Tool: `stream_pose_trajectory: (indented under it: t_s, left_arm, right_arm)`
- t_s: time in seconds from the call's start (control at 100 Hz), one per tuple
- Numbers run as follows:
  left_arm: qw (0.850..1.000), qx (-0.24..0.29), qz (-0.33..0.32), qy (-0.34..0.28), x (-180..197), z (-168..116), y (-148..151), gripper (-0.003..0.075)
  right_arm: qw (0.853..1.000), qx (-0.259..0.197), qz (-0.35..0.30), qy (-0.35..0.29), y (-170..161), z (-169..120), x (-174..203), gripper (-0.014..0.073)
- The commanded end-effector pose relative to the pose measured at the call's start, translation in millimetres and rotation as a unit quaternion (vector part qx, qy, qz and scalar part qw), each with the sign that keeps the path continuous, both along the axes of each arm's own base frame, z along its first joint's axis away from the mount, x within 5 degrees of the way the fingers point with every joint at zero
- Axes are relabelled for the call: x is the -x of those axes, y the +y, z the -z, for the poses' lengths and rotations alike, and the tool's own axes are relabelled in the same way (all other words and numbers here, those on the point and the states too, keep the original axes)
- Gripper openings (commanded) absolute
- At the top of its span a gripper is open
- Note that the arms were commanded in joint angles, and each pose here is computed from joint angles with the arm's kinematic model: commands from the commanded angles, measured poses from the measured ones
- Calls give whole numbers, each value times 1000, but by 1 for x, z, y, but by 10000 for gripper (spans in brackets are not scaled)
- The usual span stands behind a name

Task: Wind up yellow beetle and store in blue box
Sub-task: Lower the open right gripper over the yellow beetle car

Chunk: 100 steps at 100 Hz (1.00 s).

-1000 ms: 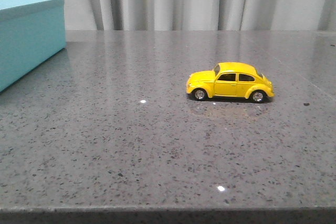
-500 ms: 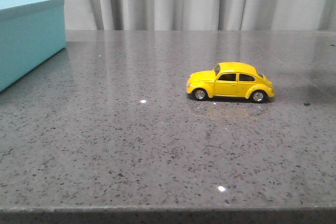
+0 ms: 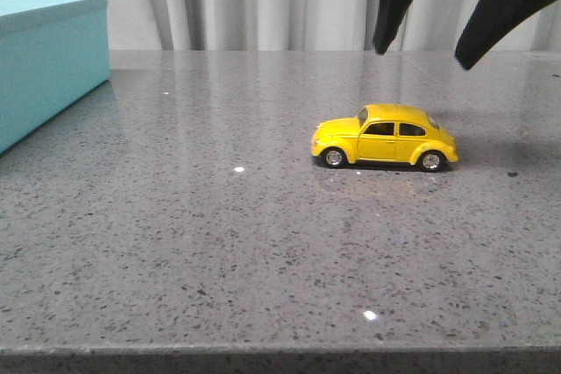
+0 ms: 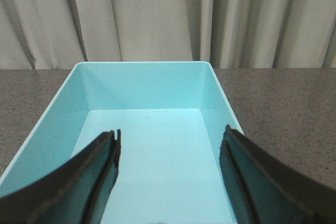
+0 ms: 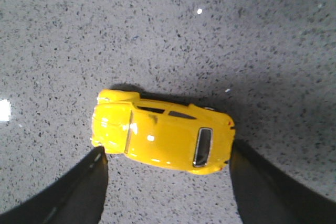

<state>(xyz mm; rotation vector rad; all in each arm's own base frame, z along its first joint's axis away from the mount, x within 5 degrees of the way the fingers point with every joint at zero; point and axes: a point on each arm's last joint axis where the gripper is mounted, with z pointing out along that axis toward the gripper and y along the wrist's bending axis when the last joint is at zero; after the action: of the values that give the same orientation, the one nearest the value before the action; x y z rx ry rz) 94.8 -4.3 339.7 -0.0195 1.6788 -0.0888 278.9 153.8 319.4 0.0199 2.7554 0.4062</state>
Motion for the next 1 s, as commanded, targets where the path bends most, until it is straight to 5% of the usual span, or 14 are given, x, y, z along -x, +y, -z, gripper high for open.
stream_pose_trajectory:
  t_s: [0.0, 0.99]
  left_arm:
    - [999, 8, -5, -48, -1, -17, 1, 410]
    - [999, 8, 13, -35, 0, -15, -3, 410]
  right_arm:
    - [999, -25, 17, -30, 1, -17, 0, 498]
    - [998, 14, 42, 33, 20, 25, -15, 498]
